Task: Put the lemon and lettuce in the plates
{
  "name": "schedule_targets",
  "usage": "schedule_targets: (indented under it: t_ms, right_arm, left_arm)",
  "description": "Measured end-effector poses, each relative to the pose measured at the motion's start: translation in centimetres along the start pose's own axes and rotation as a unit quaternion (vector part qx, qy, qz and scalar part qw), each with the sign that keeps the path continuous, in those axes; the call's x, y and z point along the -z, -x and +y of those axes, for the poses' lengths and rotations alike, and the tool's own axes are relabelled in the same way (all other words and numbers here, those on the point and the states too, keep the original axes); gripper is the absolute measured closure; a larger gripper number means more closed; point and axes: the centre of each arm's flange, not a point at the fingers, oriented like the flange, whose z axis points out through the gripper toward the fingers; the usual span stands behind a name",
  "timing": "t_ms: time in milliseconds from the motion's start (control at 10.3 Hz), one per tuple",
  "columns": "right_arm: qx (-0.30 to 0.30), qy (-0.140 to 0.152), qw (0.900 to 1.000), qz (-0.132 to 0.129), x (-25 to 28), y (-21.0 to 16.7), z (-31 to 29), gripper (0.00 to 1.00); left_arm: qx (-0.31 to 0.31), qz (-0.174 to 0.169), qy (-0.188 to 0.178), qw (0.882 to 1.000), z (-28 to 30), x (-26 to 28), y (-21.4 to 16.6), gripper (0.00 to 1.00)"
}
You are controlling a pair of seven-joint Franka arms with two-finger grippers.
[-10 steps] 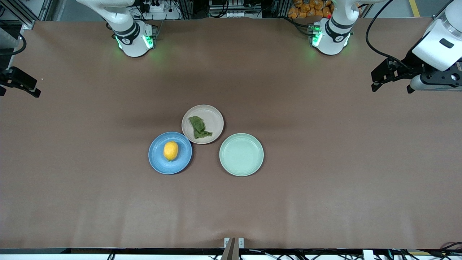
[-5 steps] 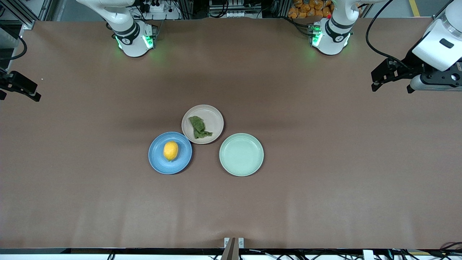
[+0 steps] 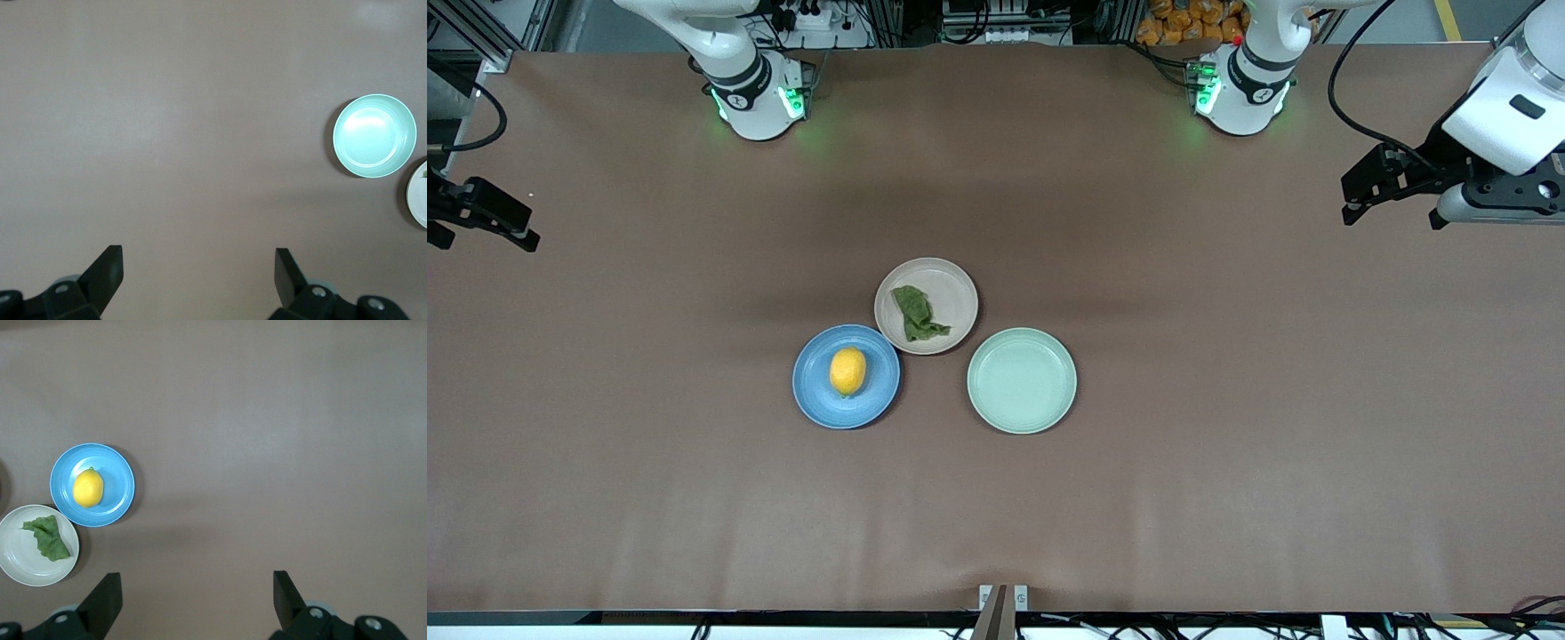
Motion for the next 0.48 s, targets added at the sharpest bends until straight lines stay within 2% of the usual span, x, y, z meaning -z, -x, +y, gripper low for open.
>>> schedule_targets:
  t_ms: [483]
  right_arm:
    - [-0.002,0.0,1.0,-0.002,-0.05,0.04,0.01,0.0]
  left_arm:
    - [0.0,0.0,0.0,1.0,0.0,0.0,0.01,0.0]
